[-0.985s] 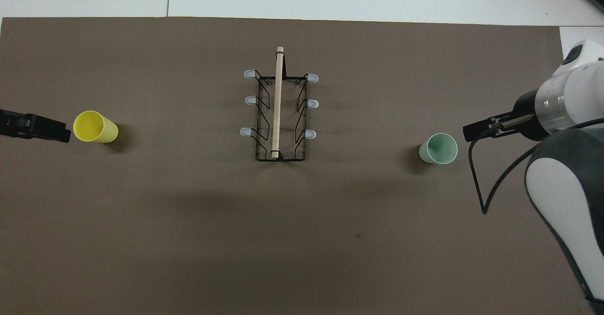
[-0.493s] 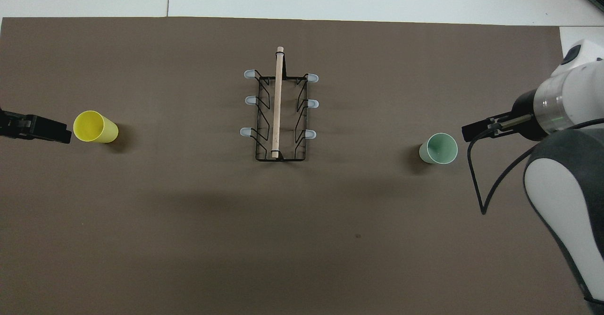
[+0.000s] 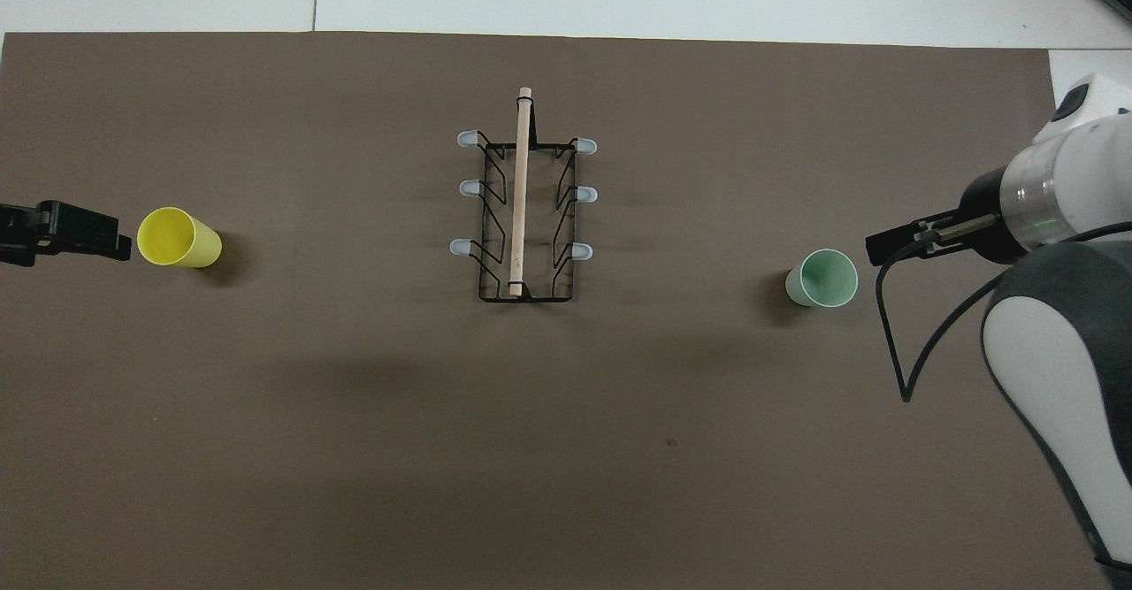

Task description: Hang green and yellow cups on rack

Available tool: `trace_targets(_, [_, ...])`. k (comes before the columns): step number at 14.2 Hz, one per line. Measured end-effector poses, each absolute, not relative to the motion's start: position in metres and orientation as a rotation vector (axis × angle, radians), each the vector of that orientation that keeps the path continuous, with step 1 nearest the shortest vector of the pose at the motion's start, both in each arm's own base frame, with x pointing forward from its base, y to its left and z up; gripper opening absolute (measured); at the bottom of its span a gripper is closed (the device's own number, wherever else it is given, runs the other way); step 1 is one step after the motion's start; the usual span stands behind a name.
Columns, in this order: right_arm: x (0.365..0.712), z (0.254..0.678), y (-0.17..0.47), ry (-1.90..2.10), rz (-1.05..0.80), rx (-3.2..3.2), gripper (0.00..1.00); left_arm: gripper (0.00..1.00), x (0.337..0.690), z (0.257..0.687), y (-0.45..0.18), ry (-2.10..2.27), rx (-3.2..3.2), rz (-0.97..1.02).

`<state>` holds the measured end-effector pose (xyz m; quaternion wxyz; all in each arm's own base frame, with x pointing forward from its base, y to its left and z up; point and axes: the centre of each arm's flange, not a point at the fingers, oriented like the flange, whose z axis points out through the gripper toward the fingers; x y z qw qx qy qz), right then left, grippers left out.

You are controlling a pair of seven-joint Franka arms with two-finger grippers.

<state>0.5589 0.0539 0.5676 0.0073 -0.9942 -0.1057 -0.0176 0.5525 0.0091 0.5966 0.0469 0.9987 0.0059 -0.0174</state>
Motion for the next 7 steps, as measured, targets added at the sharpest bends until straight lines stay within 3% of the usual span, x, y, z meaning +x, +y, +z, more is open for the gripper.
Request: trace_targets(7, [0.559,0.568,0.054,-0.331,-0.055,-3.109,1.0,1.0,0.616,0.543,0.066,0.717,2.866,-0.161])
